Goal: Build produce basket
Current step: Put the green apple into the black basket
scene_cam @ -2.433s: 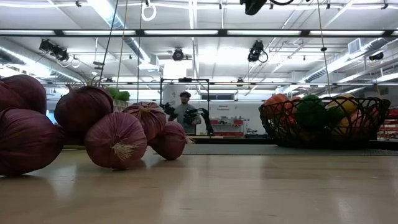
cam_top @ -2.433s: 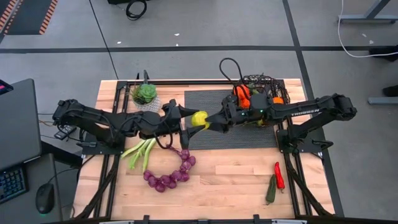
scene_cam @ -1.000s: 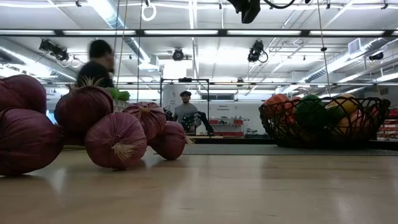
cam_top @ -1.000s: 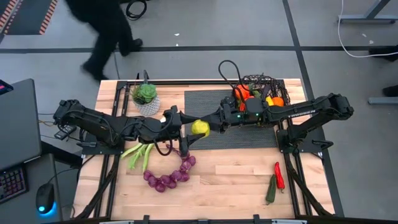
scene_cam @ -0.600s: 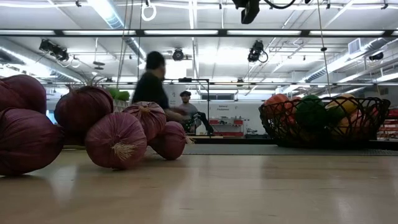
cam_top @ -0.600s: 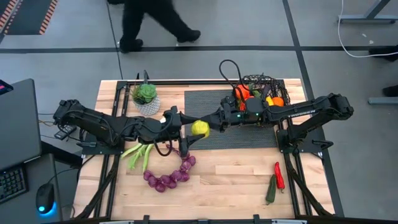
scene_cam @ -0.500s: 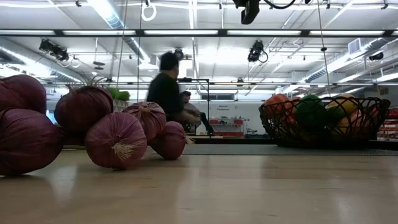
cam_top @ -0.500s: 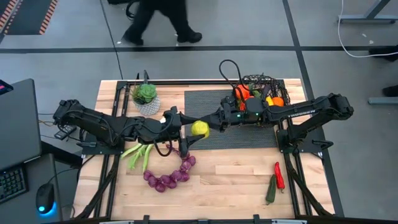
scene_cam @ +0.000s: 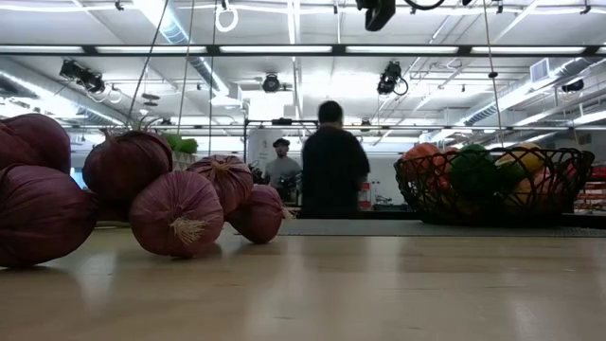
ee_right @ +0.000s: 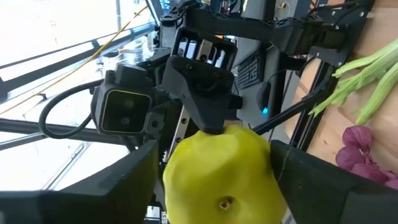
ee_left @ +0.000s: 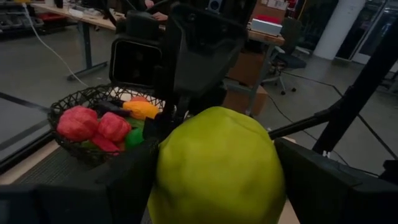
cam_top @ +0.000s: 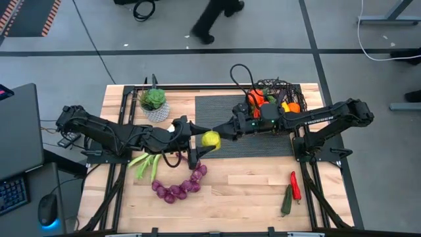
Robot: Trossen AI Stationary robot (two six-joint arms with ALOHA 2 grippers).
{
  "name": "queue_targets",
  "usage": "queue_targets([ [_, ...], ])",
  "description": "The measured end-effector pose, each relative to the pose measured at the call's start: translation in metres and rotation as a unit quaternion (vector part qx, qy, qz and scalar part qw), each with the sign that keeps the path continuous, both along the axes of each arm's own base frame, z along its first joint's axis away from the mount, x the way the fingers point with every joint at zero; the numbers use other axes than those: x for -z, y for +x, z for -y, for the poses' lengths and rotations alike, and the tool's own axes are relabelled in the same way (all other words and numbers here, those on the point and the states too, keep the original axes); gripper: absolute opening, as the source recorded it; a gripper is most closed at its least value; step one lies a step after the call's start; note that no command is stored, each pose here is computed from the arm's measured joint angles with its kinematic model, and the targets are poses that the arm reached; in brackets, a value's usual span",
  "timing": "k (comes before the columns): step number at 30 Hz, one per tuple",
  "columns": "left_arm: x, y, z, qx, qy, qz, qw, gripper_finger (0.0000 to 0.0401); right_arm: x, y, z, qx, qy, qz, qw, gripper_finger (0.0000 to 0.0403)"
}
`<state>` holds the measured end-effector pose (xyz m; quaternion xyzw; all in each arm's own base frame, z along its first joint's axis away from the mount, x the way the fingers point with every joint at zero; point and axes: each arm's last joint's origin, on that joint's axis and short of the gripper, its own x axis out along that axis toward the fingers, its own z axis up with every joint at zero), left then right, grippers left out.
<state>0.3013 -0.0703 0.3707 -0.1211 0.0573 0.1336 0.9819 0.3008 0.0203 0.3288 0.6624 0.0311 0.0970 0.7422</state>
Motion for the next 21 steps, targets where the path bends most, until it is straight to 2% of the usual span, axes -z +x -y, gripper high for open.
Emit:
queue_targets([
  [9, 0.0003, 0.0000, -0.0002, -0.005, -0.002, 0.001, 1.000, 0.0317, -0.0007, -0.0008, -0.0009, -0.016, -0.001, 0.001, 1.000, 0.0394],
  [16, -0.0005, 0.0000, -0.0009, -0.008, -0.012, 0.006, 1.000, 0.0318, -0.0006, -0.0012, -0.0036, -0.041, 0.000, 0.000, 0.999, 0.0398],
  [21, -0.0003, -0.0002, -0.0013, -0.010, -0.012, 0.005, 1.000, 0.0318, -0.0006, -0.0010, -0.0041, -0.032, 0.003, 0.000, 0.999, 0.0396],
])
